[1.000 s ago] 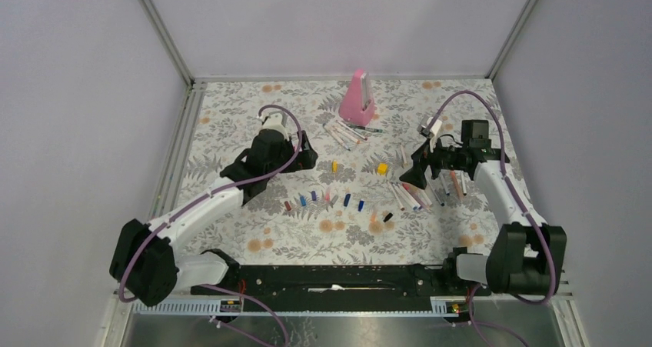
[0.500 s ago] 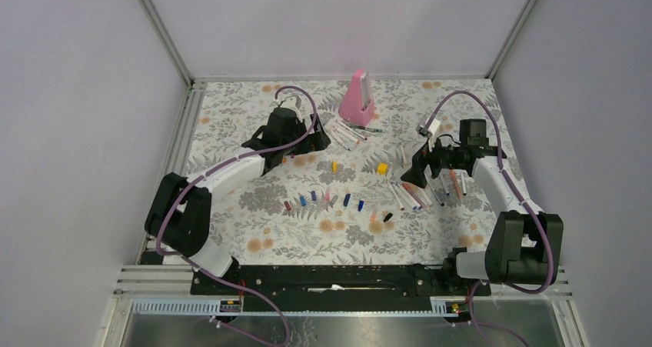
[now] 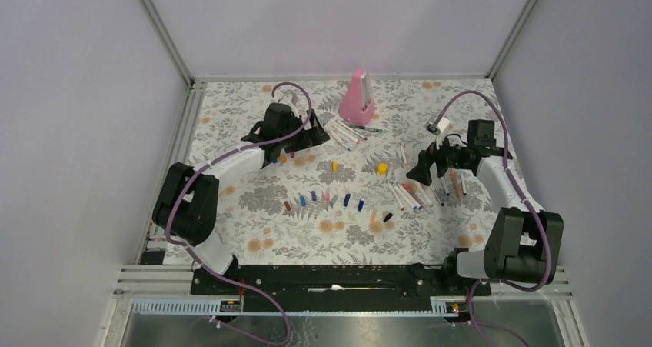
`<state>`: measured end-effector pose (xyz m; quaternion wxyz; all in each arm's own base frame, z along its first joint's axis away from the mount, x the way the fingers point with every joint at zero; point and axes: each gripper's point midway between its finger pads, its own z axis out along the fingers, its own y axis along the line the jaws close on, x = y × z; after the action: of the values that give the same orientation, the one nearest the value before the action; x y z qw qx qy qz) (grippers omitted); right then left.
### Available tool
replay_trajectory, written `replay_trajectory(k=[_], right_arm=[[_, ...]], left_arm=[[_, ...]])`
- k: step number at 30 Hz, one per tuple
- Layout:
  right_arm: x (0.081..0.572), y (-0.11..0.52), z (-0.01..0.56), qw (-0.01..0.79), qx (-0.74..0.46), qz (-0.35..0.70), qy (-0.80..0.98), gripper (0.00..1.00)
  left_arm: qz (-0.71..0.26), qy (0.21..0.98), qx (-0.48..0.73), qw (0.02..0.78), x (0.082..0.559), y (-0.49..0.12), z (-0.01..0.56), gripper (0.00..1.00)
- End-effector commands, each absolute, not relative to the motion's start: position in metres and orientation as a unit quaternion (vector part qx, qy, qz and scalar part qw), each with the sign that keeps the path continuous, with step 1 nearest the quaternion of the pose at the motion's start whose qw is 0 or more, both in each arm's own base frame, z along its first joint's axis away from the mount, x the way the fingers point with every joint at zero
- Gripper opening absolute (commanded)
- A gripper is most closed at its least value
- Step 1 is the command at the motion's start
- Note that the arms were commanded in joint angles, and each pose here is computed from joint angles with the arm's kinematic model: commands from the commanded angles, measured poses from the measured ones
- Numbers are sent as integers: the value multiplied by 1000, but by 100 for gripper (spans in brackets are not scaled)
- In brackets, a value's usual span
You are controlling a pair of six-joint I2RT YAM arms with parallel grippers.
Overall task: Open the pen caps
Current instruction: Reset both arms
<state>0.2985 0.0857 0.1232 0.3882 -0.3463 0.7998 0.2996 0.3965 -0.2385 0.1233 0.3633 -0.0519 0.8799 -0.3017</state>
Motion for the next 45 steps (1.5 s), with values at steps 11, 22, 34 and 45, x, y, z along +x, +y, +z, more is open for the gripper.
replay_trajectory(k=[11,22,34,45], right_arm=[[311,22,173,446,-192,183,855,100],[287,29,232,493,-154,177,838,100],[267,33,272,539,-79,179,820,100],[251,40,286,551,-46,196,810,100]], left_arm=[[-326,828,-45,454,366,-205,231,99],[-331,800,-22,500,300,-176,298,99],[-284,769,-35,572,252,-129,344,99],[-278,749,-33,601,245,-120,368,99]])
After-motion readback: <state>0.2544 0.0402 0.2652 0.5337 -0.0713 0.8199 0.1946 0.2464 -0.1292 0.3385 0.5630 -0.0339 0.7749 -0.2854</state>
